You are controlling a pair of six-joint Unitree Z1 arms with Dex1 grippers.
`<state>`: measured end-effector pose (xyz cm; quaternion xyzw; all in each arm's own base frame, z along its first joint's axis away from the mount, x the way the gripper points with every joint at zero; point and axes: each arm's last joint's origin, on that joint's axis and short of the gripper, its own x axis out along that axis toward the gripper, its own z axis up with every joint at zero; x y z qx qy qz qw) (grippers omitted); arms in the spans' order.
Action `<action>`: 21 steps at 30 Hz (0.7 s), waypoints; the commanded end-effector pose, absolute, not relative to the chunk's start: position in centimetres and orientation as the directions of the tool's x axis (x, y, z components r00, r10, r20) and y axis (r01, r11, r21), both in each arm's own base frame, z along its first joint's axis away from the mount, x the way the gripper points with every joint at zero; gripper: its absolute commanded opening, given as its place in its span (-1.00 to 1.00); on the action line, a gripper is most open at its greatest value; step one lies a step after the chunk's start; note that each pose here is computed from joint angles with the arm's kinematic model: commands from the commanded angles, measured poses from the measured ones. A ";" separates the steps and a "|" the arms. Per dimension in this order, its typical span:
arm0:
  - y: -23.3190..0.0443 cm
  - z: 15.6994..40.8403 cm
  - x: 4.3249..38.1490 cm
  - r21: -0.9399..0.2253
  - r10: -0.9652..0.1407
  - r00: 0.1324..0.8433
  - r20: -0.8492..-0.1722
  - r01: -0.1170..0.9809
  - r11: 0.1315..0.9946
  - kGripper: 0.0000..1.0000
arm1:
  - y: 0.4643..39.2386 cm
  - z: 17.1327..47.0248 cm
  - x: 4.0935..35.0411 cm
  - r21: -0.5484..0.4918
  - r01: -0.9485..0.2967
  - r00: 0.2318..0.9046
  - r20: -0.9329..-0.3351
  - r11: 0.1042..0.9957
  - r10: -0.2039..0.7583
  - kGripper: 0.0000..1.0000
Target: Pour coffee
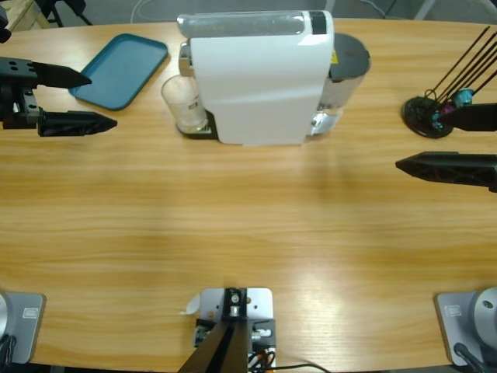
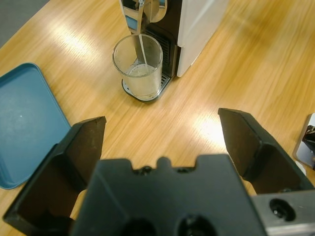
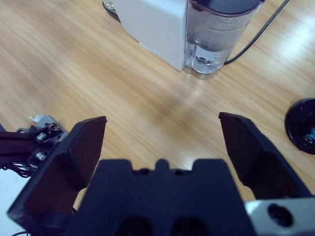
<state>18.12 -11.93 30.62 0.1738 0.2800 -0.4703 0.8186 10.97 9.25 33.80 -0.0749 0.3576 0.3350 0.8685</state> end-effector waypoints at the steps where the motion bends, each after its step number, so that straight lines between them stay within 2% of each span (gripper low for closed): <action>1: -12.4 29.8 18.1 -0.005 -0.687 0.343 -0.641 0.893 0.450 1.00 | 9.6 32.8 11.3 0.104 -0.644 0.483 -0.712 0.758 0.509 1.00; 21: -12.4 30.0 18.3 0.008 -0.685 0.365 -0.630 0.886 0.464 1.00 | 9.6 32.7 11.2 0.108 -0.640 0.482 -0.715 0.761 0.507 1.00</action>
